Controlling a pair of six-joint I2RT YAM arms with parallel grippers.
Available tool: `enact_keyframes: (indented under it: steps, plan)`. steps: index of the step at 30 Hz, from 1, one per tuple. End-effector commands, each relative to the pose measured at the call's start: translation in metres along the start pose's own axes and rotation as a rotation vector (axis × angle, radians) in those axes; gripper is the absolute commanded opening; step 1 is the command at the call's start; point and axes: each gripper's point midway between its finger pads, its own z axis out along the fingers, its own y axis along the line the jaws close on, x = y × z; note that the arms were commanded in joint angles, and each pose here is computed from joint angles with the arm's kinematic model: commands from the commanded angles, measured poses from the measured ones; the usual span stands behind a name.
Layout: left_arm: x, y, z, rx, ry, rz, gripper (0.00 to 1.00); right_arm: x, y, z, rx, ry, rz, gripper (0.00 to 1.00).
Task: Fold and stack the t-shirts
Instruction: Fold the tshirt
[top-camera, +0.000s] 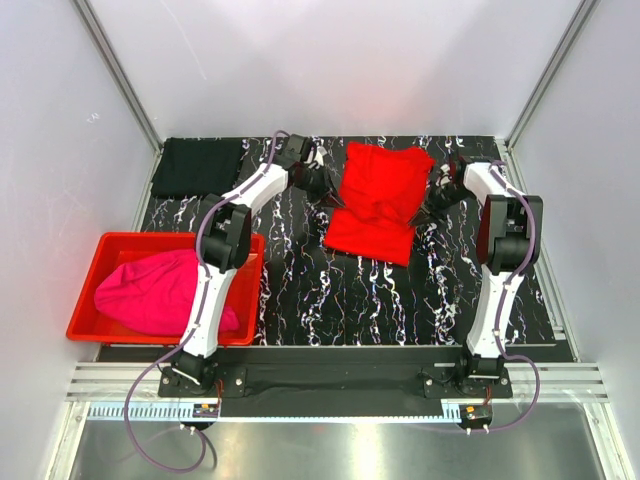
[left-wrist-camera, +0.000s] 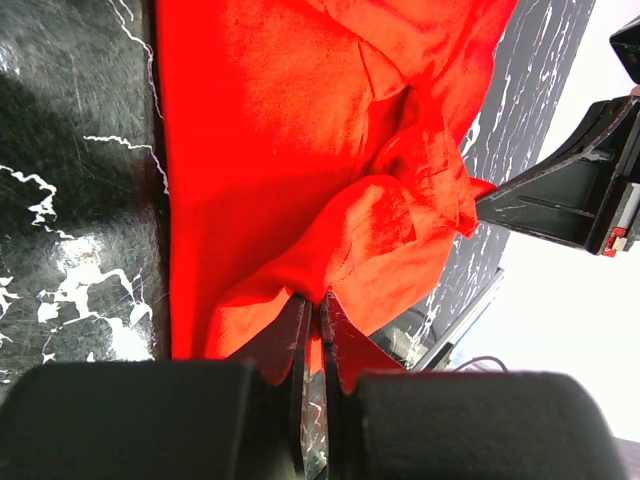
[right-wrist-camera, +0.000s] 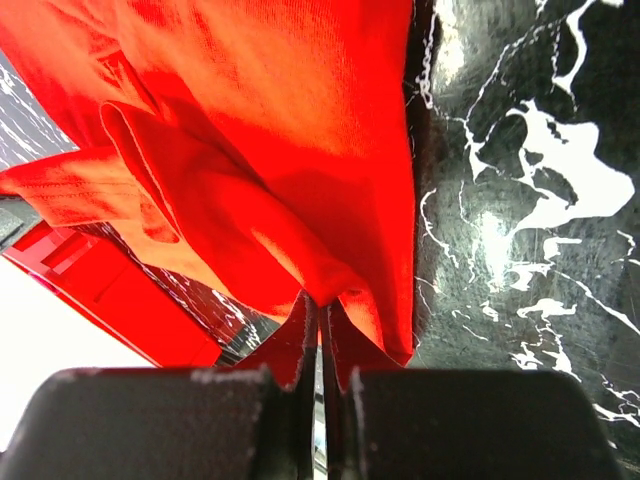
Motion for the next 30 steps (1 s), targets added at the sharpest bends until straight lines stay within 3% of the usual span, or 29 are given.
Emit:
enact_keyframes:
  steps: [1,4,7,8,10,12,14,18,24,26,30]
  plan:
    - [-0.015,-0.026,-0.007,0.082,-0.032,0.038,0.07,-0.012,0.005,-0.007,0.005,-0.036,-0.007,0.0]
    - [-0.017,-0.024,-0.005,0.076,-0.036,0.039,0.09,-0.015,0.0,-0.007,0.018,-0.044,0.008,0.03]
    - [-0.019,-0.024,-0.003,0.076,-0.046,0.054,0.2,-0.024,-0.009,-0.009,0.043,-0.072,0.034,0.08]
    - [-0.022,-0.024,-0.004,0.075,-0.055,0.069,0.28,-0.031,-0.009,-0.009,0.04,-0.095,0.044,0.11]
    - [-0.033,-0.029,-0.009,0.063,-0.085,0.099,0.38,-0.046,-0.014,-0.008,0.044,-0.13,0.061,0.26]
    - [-0.04,-0.031,-0.018,0.036,-0.098,0.133,0.49,-0.066,-0.009,-0.013,0.015,-0.177,0.078,0.33]
    - [-0.053,-0.039,-0.038,0.007,-0.151,0.192,0.51,-0.079,-0.007,-0.012,0.01,-0.193,0.098,0.43]
    - [-0.046,-0.025,-0.083,-0.147,-0.208,0.276,0.54,-0.094,0.01,-0.047,0.049,-0.282,0.047,0.52]
    - [0.013,-0.002,-0.114,-0.212,-0.149,0.327,0.51,-0.062,0.038,-0.07,0.137,-0.329,-0.088,0.55]
    - [0.026,0.005,-0.112,-0.208,-0.124,0.34,0.5,-0.042,0.06,-0.057,0.148,-0.326,-0.172,0.54]
    - [0.049,0.001,-0.094,-0.107,-0.044,0.349,0.49,-0.024,0.063,-0.042,0.125,-0.3,-0.191,0.43]
